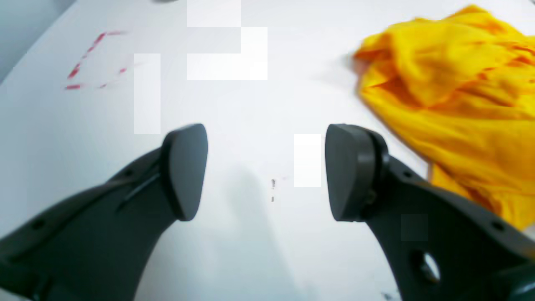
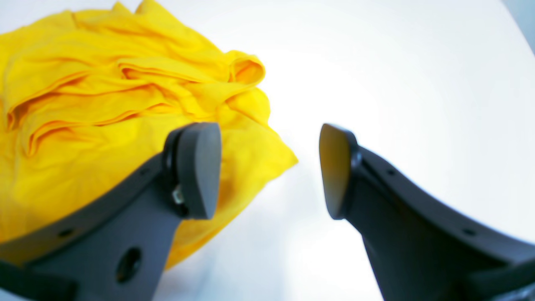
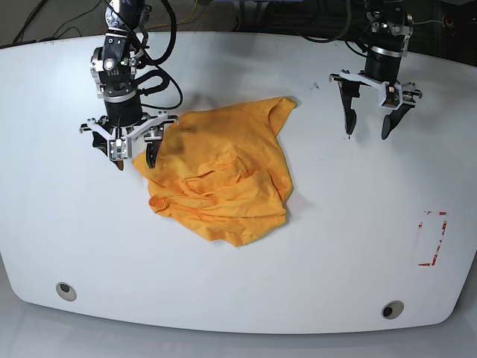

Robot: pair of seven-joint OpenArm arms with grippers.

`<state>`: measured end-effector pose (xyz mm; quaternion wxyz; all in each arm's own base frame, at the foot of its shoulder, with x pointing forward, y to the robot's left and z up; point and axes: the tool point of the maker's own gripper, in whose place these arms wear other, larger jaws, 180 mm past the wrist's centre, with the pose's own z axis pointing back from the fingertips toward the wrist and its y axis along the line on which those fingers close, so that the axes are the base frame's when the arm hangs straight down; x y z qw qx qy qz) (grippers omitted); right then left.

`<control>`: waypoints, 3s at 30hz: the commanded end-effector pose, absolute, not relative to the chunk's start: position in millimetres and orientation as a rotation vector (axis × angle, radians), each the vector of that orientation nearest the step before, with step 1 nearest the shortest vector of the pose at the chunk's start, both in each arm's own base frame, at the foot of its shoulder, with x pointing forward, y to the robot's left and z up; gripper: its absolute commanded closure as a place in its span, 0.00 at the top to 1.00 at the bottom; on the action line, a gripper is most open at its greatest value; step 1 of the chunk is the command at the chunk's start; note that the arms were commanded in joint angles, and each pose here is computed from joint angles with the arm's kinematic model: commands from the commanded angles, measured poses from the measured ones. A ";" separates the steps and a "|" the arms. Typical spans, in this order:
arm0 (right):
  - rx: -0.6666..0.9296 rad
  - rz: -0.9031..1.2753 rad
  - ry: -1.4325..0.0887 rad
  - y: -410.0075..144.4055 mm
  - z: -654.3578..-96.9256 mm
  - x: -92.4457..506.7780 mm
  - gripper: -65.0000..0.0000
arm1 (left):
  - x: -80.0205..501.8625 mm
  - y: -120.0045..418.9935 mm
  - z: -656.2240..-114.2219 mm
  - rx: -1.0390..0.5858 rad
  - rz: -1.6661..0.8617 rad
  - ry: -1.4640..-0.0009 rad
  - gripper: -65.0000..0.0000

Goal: Layout the t-shirt on the table in an organized manner, then fold the t-shirt properly
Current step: 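Move the open right gripper to the t-shirt's edge nearest it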

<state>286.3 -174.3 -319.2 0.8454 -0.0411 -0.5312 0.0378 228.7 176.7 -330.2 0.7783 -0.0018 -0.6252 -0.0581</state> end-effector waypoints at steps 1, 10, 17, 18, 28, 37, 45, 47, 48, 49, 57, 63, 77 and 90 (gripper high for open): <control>-0.093 0.078 -1.170 -177.2 -303.8 295.6 0.55 | 230.6 177.7 -319.9 0.002 -0.135 -1.387 0.64; -0.007 -0.085 -1.140 -201.2 -304.1 305.7 0.55 | 229.8 177.7 -320.0 0.001 -0.135 -1.386 0.64; 0.054 -0.197 -1.097 -224.3 -314.5 318.3 0.56 | 228.2 179.3 -320.9 0.006 -0.134 -1.381 0.64; 0.070 -0.201 -1.088 -226.2 -317.1 321.0 0.56 | 228.2 179.3 -320.9 0.006 -0.134 -1.381 0.64; 0.273 -0.284 -1.050 -231.1 -334.9 325.4 0.56 | 227.9 179.8 -322.0 0.013 -0.142 -1.376 0.64; 0.368 -0.322 -1.035 -224.0 -339.1 313.1 0.56 | 227.2 178.9 -324.8 0.042 -0.186 -1.361 0.64; 0.403 -0.320 -0.963 -208.7 -363.2 308.0 0.55 | 227.2 179.5 -324.7 0.043 -0.186 -1.361 0.64; 0.405 -0.327 -0.952 -208.7 -367.8 307.2 0.55 | 227.2 179.5 -324.7 0.043 -0.186 -1.361 0.64; 0.406 -0.329 -0.950 -208.8 -368.9 307.3 0.55 | 227.2 179.5 -324.7 0.043 -0.186 -1.361 0.64; 0.408 -0.331 -0.946 -208.4 -370.1 307.8 0.55 | 227.2 179.5 -324.7 0.043 -0.186 -1.361 0.64; 0.417 -0.352 -0.928 -209.7 -378.8 312.6 0.55 | 227.2 179.5 -324.7 0.043 -0.186 -1.361 0.64; 0.420 -0.357 -0.927 -210.0 -379.5 315.3 0.47 | 227.2 179.5 -324.8 0.044 -0.187 -1.360 0.64; 0.457 -0.265 -0.945 -182.2 -365.1 325.7 0.00 | 227.0 179.8 -325.3 0.044 -0.188 -1.359 0.64; 0.452 -0.152 -1.021 -162.7 -325.4 310.1 0.00 | 239.3 174.5 -316.8 0.030 -0.242 -1.390 0.64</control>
